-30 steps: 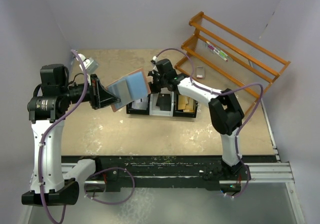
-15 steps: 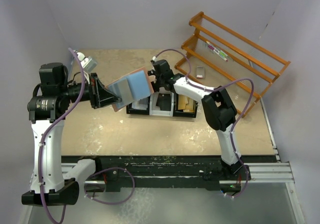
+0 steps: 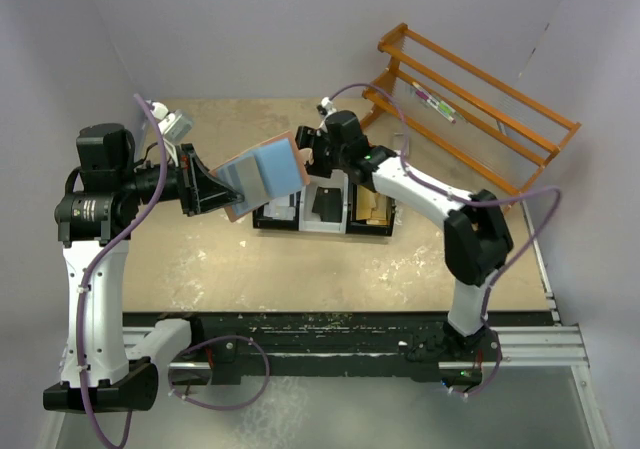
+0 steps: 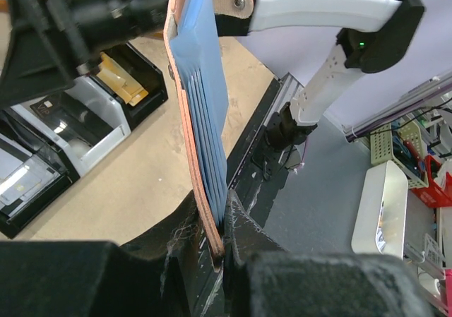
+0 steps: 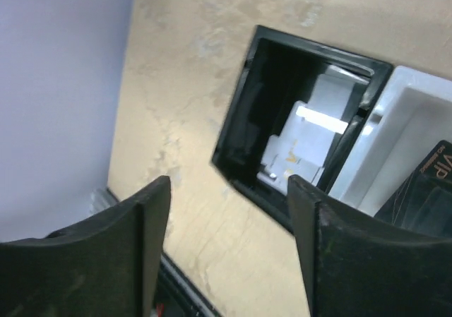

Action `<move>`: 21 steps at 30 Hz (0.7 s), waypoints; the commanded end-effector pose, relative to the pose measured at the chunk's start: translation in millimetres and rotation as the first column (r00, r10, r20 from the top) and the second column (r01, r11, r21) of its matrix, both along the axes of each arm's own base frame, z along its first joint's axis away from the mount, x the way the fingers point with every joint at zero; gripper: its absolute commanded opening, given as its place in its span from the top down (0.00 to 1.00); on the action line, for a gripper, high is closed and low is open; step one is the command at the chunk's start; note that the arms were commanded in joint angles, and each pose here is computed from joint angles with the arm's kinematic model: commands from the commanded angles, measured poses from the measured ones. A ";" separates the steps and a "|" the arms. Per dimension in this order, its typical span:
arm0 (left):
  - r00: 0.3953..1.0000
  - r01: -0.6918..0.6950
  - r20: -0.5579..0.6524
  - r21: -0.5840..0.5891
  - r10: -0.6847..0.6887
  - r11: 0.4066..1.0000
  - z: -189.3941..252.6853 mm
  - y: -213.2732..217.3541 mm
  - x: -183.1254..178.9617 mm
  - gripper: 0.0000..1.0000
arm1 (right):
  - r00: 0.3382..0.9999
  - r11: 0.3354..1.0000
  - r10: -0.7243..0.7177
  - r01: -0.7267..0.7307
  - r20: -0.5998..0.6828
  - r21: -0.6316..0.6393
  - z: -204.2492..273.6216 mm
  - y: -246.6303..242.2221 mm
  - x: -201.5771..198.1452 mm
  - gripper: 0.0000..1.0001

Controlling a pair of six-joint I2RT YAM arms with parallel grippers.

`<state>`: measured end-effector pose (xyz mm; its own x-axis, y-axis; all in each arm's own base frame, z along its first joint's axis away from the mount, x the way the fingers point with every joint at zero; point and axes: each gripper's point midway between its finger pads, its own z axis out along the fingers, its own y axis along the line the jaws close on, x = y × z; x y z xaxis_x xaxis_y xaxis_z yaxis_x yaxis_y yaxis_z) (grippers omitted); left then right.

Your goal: Take the credit cards out of the card holder

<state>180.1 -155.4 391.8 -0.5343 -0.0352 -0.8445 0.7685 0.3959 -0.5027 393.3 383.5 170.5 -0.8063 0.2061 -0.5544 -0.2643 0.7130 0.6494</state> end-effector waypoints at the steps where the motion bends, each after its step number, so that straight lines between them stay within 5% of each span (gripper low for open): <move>1: 0.996 0.050 0.070 -0.010 -0.049 0.999 12.8 -3.2 -8.5 1.00 | 0.979 0.989 0.036 -0.063 0.201 0.134 103.4 -15.7 -28.6 0.23; 11: 0.995 0.082 0.051 0.024 -0.083 0.996 -5.9 -1.5 -7.7 1.00 | 0.835 0.859 0.255 -0.427 0.487 0.282 215.2 -69.4 -116.5 0.01; 16: 0.995 0.092 0.039 0.038 -0.094 0.995 -13.2 -0.5 -5.0 1.00 | 0.749 0.775 0.284 -0.547 0.599 0.317 254.8 -67.9 -144.5 0.00; 21: 0.994 0.105 0.015 0.049 -0.106 0.993 -21.7 0.6 -1.1 1.00 | 0.728 0.764 0.326 -0.578 0.603 0.285 255.3 -44.8 -155.0 0.00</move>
